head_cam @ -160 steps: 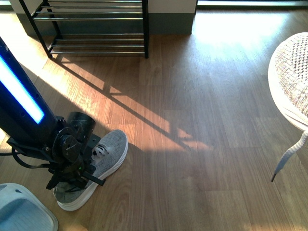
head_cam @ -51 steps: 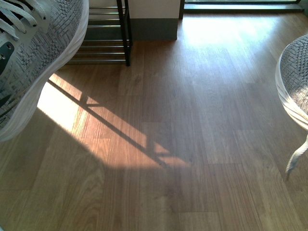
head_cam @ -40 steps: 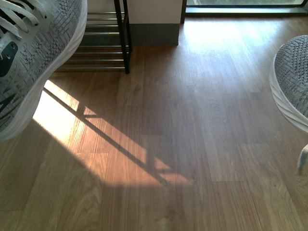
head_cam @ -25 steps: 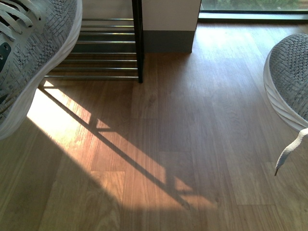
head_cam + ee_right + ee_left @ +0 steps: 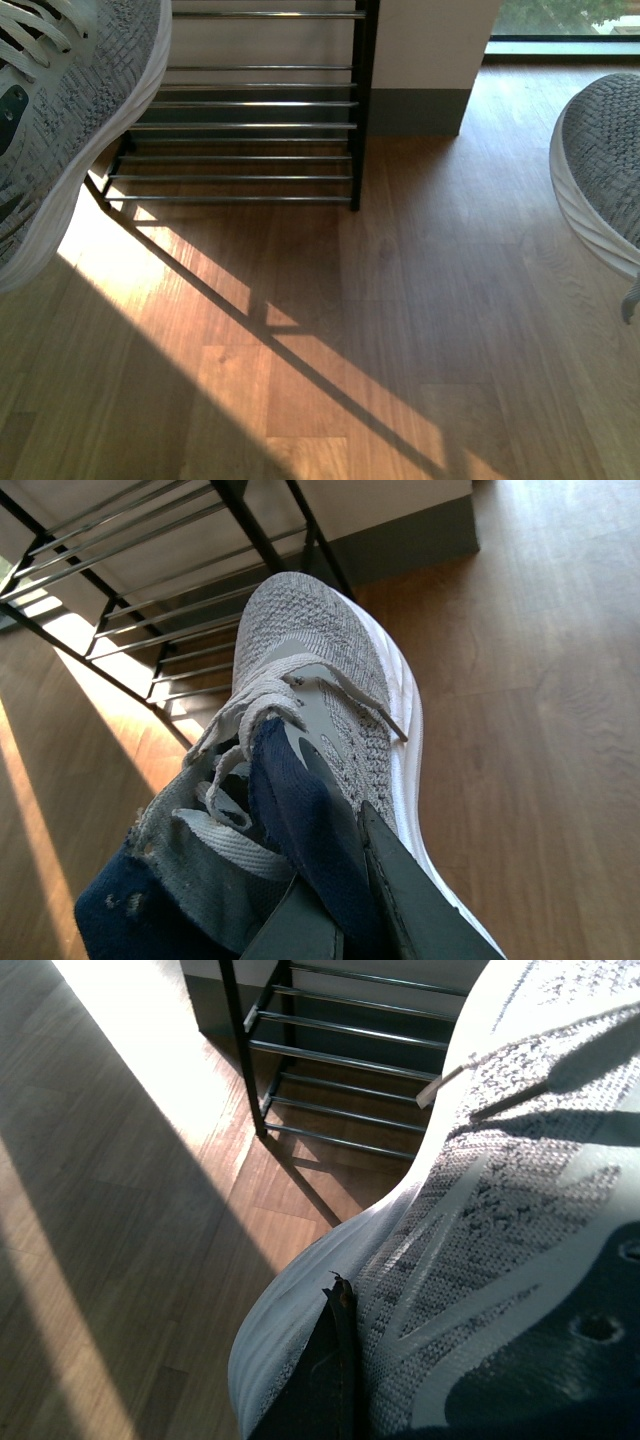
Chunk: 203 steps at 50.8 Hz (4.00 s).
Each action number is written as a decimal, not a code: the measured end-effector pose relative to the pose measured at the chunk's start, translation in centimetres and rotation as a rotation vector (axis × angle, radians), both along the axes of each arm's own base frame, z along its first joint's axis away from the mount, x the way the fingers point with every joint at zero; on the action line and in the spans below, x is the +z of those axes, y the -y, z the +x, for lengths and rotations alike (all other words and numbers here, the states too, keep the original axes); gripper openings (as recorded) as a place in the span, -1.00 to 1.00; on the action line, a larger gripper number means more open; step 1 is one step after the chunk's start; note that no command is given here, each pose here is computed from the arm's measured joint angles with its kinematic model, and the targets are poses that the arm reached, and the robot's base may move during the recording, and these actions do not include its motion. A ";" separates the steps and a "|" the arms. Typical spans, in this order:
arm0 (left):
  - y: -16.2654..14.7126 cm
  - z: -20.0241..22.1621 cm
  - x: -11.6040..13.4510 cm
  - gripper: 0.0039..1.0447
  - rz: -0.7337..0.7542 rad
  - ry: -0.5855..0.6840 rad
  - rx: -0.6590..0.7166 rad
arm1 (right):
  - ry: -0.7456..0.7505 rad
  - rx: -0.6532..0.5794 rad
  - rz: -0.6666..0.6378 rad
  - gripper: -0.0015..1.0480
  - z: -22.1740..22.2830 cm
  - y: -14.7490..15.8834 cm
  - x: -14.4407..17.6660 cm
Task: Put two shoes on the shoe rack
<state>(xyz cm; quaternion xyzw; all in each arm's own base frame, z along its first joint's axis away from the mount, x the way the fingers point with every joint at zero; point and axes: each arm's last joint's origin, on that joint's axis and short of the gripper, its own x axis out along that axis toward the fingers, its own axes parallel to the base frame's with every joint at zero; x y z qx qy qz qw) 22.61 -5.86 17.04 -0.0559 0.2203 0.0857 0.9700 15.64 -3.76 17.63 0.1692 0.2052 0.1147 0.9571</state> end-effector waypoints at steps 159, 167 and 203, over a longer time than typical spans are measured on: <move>-0.1 0.0 0.0 -0.98 0.002 -0.001 0.006 | -0.028 0.021 -0.073 -0.97 26.1 -16.9 -2.5; -0.1 0.0 0.0 -0.98 0.002 -0.001 0.006 | -0.074 -0.093 -0.040 -0.97 29.0 -16.8 -4.1; -0.1 0.0 0.0 -0.98 0.002 -0.001 0.006 | -0.038 -0.326 -0.015 -0.97 34.1 -15.8 -5.7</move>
